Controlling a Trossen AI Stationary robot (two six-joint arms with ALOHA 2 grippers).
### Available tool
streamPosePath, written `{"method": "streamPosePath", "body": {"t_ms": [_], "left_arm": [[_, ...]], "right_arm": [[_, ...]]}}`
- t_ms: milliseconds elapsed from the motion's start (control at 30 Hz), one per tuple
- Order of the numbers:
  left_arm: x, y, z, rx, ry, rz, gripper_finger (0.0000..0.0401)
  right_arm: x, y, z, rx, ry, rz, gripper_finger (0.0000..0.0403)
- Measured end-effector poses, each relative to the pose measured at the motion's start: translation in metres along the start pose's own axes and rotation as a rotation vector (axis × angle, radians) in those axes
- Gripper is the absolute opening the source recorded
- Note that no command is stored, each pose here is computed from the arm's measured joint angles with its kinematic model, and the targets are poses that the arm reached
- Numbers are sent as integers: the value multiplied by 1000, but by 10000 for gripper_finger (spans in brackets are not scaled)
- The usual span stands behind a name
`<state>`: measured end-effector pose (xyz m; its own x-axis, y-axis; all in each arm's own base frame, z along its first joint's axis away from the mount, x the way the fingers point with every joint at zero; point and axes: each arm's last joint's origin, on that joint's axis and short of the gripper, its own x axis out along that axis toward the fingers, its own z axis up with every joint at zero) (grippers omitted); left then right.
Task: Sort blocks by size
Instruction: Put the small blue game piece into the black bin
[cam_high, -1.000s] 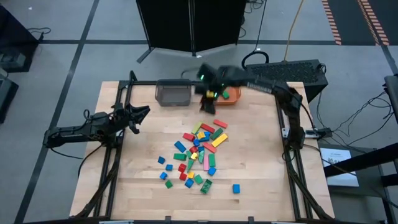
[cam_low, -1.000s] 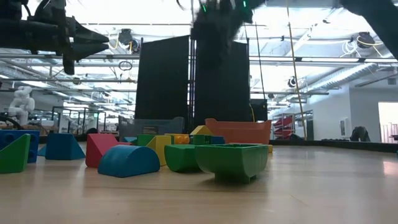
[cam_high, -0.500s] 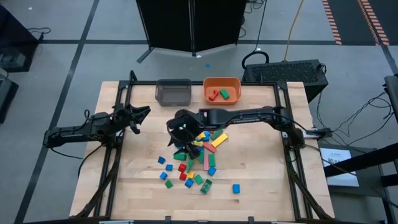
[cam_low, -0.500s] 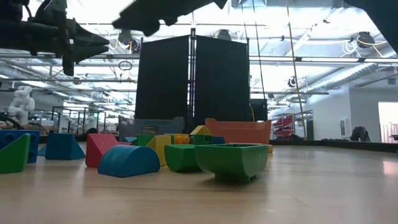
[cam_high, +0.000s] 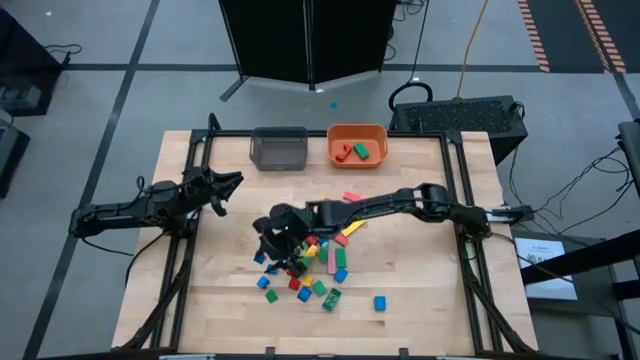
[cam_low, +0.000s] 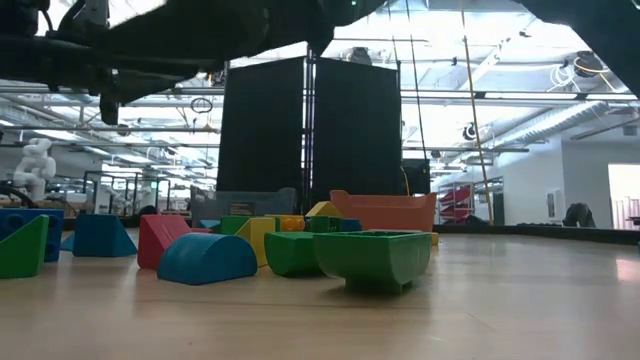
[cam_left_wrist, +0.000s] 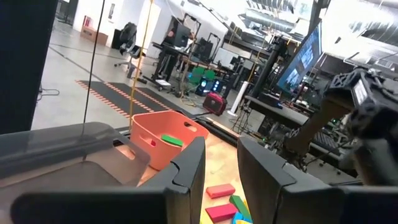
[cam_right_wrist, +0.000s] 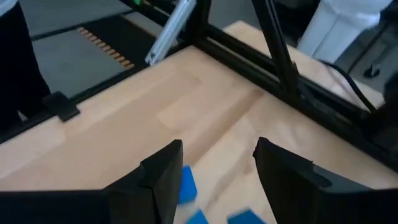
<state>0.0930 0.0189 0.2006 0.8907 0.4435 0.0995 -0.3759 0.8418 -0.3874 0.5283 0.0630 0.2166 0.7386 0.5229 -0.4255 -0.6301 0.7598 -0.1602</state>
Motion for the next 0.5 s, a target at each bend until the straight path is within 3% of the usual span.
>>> {"method": "streamPosePath", "body": {"t_ms": [500], "left_arm": [[0,1,-6,20,62,-7,95]], "right_arm": [[47,18,-42,-47,61,-32,194]]}}
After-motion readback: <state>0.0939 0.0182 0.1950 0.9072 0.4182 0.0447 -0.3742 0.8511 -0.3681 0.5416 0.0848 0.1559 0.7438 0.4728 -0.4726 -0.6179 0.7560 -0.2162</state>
